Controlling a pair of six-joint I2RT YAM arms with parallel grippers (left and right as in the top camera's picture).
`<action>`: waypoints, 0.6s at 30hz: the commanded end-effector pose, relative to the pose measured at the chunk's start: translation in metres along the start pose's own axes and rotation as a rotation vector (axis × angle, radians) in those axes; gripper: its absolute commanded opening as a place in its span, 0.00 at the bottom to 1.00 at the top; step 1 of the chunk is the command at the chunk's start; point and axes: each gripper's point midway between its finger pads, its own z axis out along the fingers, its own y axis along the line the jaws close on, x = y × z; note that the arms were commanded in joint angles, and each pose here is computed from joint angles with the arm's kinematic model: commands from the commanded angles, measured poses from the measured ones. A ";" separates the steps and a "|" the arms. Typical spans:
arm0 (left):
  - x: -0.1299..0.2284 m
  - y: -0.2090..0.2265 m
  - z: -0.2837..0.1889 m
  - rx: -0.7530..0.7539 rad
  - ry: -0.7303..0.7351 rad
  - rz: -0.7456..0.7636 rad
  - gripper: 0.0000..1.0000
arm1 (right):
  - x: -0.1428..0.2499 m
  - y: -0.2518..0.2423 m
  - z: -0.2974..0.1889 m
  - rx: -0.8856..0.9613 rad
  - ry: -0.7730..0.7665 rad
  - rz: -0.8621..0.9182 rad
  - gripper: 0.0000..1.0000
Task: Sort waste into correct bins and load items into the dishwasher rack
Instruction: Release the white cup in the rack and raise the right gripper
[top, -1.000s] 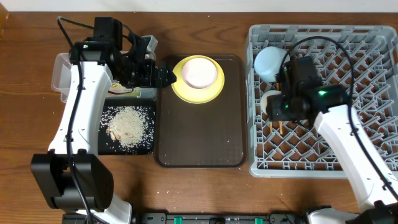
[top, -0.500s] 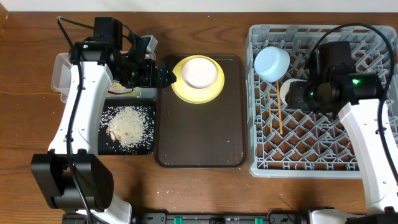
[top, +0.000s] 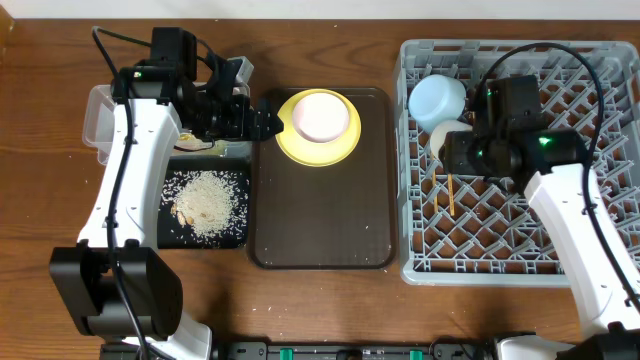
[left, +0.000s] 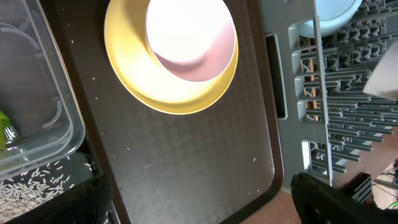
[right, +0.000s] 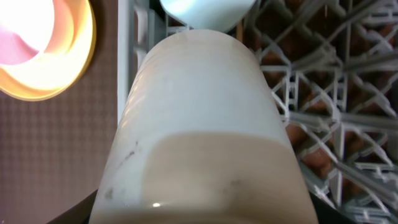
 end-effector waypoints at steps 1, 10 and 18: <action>0.001 0.003 0.001 -0.010 0.005 -0.002 0.95 | 0.005 0.002 0.010 -0.008 0.002 0.011 0.11; 0.001 0.003 0.001 -0.010 0.005 -0.002 0.95 | 0.010 -0.001 0.025 -0.002 0.023 0.013 0.13; 0.001 0.003 0.001 -0.010 0.005 -0.001 0.95 | 0.018 -0.002 0.049 0.009 0.085 0.012 0.18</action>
